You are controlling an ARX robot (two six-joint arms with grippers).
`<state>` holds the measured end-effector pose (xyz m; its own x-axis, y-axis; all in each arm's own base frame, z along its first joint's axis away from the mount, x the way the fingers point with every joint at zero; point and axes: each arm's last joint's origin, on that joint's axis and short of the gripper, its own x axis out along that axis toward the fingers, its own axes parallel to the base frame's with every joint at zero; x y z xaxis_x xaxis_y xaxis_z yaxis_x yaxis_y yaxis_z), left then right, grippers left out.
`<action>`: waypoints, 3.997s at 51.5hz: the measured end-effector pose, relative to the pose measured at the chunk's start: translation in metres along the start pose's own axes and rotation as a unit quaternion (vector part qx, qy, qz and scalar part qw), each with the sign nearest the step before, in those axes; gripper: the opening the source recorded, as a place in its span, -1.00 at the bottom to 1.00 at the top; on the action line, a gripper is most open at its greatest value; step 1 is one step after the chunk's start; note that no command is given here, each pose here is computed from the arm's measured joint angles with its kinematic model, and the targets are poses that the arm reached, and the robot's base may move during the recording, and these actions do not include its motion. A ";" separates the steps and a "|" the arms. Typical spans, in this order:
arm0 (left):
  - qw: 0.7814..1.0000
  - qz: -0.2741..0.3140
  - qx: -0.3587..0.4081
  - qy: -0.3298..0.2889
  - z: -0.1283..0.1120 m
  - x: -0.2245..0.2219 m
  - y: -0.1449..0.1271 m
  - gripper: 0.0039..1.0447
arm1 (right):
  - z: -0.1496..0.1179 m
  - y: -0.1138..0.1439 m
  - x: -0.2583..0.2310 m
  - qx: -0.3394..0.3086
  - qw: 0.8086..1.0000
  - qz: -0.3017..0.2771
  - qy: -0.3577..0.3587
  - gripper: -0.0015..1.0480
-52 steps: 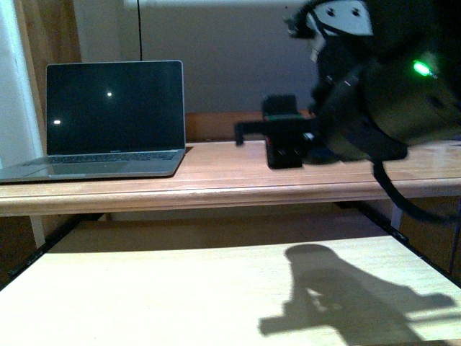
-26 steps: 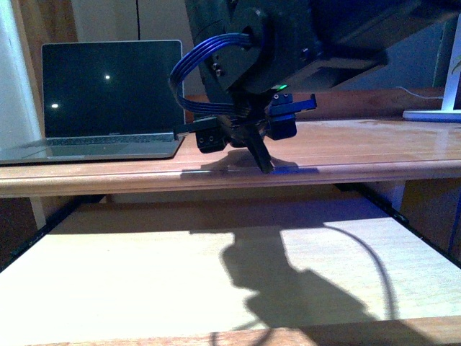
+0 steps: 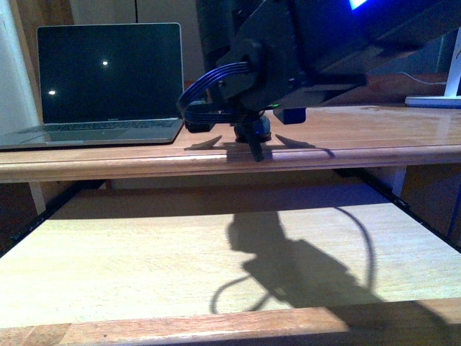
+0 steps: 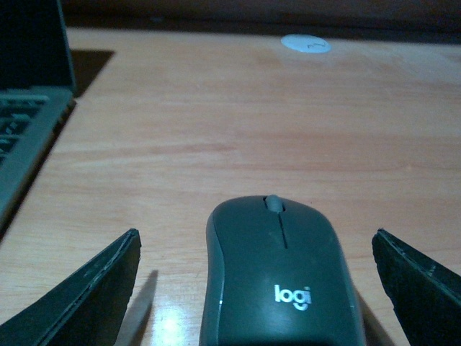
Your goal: Place mouse
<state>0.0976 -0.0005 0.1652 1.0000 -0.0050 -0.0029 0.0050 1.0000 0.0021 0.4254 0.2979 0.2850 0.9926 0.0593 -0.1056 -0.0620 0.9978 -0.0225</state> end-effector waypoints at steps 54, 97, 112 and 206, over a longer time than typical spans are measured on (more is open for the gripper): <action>1.000 0.000 0.000 0.000 0.000 0.000 0.000 0.86 | -0.164 -0.238 -0.255 -0.063 0.901 0.421 0.082 0.86; 1.000 0.000 0.000 0.000 0.000 0.000 0.000 0.86 | -0.153 -0.088 -0.144 -0.062 0.949 0.306 0.037 0.86; 1.000 0.000 0.000 0.000 0.000 0.000 0.000 0.86 | -0.149 -0.046 -0.094 -0.049 0.971 0.229 0.046 0.86; 1.000 0.000 0.000 -0.001 0.000 0.000 0.000 0.86 | -0.159 -0.274 -0.331 0.016 0.998 -0.029 -0.057 -0.95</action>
<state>0.0975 -0.0005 0.1652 1.0000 -0.0050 -0.0017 0.0050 1.0000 0.0017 0.0971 0.0005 0.1683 0.9999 0.0034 0.0097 -0.0035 1.0000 0.0059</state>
